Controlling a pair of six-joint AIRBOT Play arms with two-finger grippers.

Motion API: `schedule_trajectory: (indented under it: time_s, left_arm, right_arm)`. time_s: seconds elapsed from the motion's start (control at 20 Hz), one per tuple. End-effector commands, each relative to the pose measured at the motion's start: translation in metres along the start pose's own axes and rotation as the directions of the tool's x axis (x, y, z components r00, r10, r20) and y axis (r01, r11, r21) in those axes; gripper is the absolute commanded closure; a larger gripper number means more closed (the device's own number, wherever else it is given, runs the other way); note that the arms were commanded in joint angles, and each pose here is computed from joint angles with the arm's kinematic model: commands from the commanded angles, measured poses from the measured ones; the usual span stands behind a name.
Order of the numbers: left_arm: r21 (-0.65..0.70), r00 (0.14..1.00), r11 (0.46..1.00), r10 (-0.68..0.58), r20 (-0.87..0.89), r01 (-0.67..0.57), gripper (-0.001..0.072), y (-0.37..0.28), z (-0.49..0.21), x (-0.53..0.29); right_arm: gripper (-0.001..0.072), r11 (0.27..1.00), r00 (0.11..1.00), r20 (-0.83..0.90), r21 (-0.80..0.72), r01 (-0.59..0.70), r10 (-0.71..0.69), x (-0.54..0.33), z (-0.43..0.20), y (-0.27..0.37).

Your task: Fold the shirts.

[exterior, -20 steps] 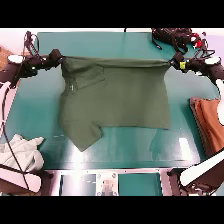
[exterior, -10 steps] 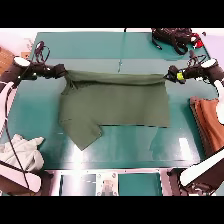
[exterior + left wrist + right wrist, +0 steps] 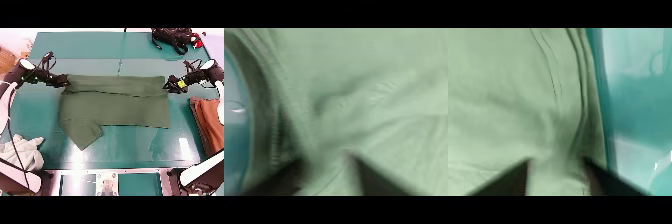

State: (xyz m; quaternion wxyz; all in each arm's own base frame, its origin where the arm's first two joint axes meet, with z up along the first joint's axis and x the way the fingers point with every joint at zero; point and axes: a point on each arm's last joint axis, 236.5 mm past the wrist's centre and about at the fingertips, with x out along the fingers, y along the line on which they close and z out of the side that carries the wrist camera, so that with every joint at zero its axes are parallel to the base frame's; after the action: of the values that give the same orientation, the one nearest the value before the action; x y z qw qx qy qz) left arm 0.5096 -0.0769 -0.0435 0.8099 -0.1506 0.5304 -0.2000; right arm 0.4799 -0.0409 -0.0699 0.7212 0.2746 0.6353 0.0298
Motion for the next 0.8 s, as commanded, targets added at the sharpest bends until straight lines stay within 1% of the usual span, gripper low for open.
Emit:
schedule_trajectory:
  time_s: [0.0, 0.05, 0.1, 0.15, 0.2, 0.3, 0.4, 0.5, 0.6, 0.65, 0.7, 0.75]
  left_arm:
    - [-0.064, 0.997, 0.998, -0.02, -0.069, 0.015, 0.0163, -0.004, -0.011, -0.008]
    - [-0.088, 0.994, 0.996, -0.04, -0.1, 0.031, 0.0186, -0.004, -0.013, -0.021]
    - [-0.122, 0.987, 0.991, -0.066, -0.144, 0.049, 0.0302, -0.004, -0.017, -0.038]
    - [-0.152, 0.976, 0.986, -0.095, -0.197, 0.065, 0.0509, -0.005, -0.026, -0.056]
    - [-0.171, 0.962, 0.982, -0.119, -0.246, 0.078, 0.0681, -0.007, -0.036, -0.071]
    - [-0.211, 0.945, 0.976, -0.122, -0.303, 0.058, 0.0683, -0.01, -0.056, -0.094]
    - [-0.21, 0.945, 0.977, -0.022, -0.326, -0.05, 0.0684, -0.003, -0.082, -0.11]
    - [-0.238, 0.947, 0.963, 0.045, -0.317, -0.126, 0.0684, -0.002, -0.119, -0.121]
    - [-0.279, 0.955, 0.948, 0.069, -0.288, -0.153, 0.0683, -0.01, -0.156, -0.125]
    - [-0.295, 0.957, 0.942, 0.074, -0.282, -0.16, 0.068, -0.014, -0.174, -0.126]
    - [-0.315, 0.956, 0.934, 0.076, -0.282, -0.167, 0.047, -0.016, -0.194, -0.124]
    - [-0.348, 0.956, 0.92, 0.079, -0.283, -0.179, 0.026, -0.015, -0.211, -0.118]
  right_arm:
    - [0.0325, 0.999, 0.998, -0.055, 0.014, 0.033, -0.032, -0.015, -0.014, -0.011]
    - [0.0447, 0.999, 0.996, -0.071, 0.013, 0.052, -0.051, -0.025, -0.019, -0.017]
    - [0.0572, 0.998, 0.994, -0.088, 0.014, 0.068, -0.067, -0.036, -0.026, -0.022]
    - [0.0683, 0.997, 0.991, -0.108, 0.02, 0.076, -0.074, -0.046, -0.035, -0.026]
    - [0.0695, 0.997, 0.99, -0.124, 0.028, 0.075, -0.071, -0.053, -0.045, -0.027]
    - [0.0695, 0.996, 0.99, -0.125, 0.054, 0.076, -0.069, -0.06, -0.068, -0.03]
    - [0.0695, 0.992, 0.993, -0.096, 0.1, 0.082, -0.073, -0.062, -0.101, -0.039]
    - [0.0695, 0.979, 0.996, -0.034, 0.183, 0.089, -0.085, -0.064, -0.139, -0.054]
    - [0.0692, 0.961, 0.995, 0.034, 0.262, 0.084, -0.096, -0.06, -0.175, -0.066]
    - [0.0666, 0.955, 0.995, 0.046, 0.288, 0.066, -0.083, -0.055, -0.193, -0.065]
    - [0.0505, 0.95, 0.997, 0.057, 0.308, 0.038, -0.058, -0.047, -0.206, -0.061]
    - [0.0377, 0.945, 0.997, 0.065, 0.327, 0.007, -0.03, -0.039, -0.214, -0.055]
